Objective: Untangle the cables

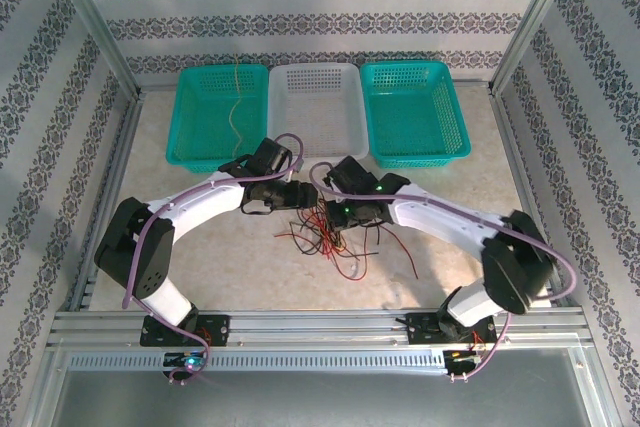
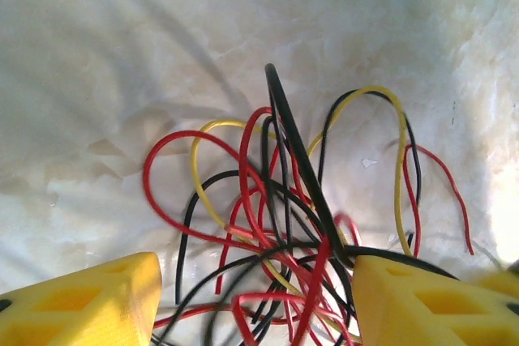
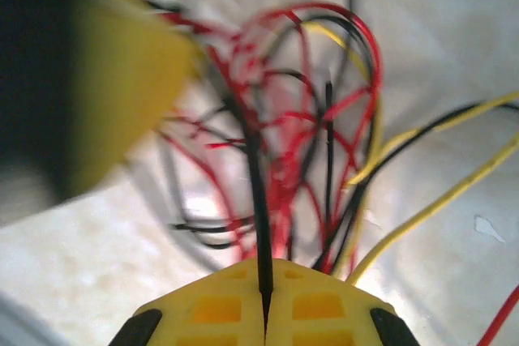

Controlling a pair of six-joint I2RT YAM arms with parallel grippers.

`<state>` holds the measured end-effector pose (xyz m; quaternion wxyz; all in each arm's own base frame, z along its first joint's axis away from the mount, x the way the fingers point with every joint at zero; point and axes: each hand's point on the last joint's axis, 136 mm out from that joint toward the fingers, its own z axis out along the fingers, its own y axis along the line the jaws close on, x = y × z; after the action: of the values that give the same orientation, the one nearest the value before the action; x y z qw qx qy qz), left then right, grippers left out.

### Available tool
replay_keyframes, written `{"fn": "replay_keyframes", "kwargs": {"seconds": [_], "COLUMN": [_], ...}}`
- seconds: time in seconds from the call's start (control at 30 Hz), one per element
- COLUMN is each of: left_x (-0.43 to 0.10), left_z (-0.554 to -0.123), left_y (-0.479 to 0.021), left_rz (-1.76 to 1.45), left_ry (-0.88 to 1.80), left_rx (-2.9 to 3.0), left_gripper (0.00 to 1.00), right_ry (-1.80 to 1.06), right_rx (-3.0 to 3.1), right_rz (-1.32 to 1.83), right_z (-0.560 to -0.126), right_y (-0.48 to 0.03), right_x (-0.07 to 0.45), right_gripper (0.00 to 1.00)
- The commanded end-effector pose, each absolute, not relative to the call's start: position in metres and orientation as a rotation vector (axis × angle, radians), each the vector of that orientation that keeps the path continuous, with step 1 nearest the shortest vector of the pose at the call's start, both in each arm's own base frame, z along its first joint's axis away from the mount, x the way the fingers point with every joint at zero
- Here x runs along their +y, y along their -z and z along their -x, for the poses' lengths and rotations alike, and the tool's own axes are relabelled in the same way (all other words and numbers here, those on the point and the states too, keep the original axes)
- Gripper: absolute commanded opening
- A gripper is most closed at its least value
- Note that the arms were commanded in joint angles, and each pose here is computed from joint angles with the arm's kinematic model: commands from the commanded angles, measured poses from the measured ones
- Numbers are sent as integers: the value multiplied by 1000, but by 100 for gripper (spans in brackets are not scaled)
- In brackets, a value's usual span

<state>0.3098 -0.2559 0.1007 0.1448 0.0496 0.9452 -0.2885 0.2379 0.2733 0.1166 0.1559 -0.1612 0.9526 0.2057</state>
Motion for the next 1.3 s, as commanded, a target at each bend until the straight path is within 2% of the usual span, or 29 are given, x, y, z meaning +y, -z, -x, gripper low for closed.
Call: {"fn": "replay_keyframes", "kwargs": {"seconds": [0.0,0.37,0.63,0.93,1.13,1.27], "left_x": [-268,-247,-233,-226,-227,-243], "left_z": [-316,-307,-290,-289,-291,-292], "left_y": [-107,-92,-73,-79,-124,-197], "left_rz": [-153,-97,-74,-82,-88,-167], "left_ry": [857,746,693,643,693,890], "left_rx": [2681,2714,2764,2764,2672,2429], "left_gripper": [63,55,53,52,54,68], "right_ry": [-608,-716,-711,-770,-791,-804], "right_rx": [2576,2313,2076,1841,1798,1793], "right_rz": [519,516,460,385,381,380], "right_z": [-238,-227,-223,-210,-207,-207], "right_y": [-170,-275,-371,-460,-477,-480], "right_x": [276,263,228,198,196,197], "right_gripper": [1,0,0,0,0,0]}}
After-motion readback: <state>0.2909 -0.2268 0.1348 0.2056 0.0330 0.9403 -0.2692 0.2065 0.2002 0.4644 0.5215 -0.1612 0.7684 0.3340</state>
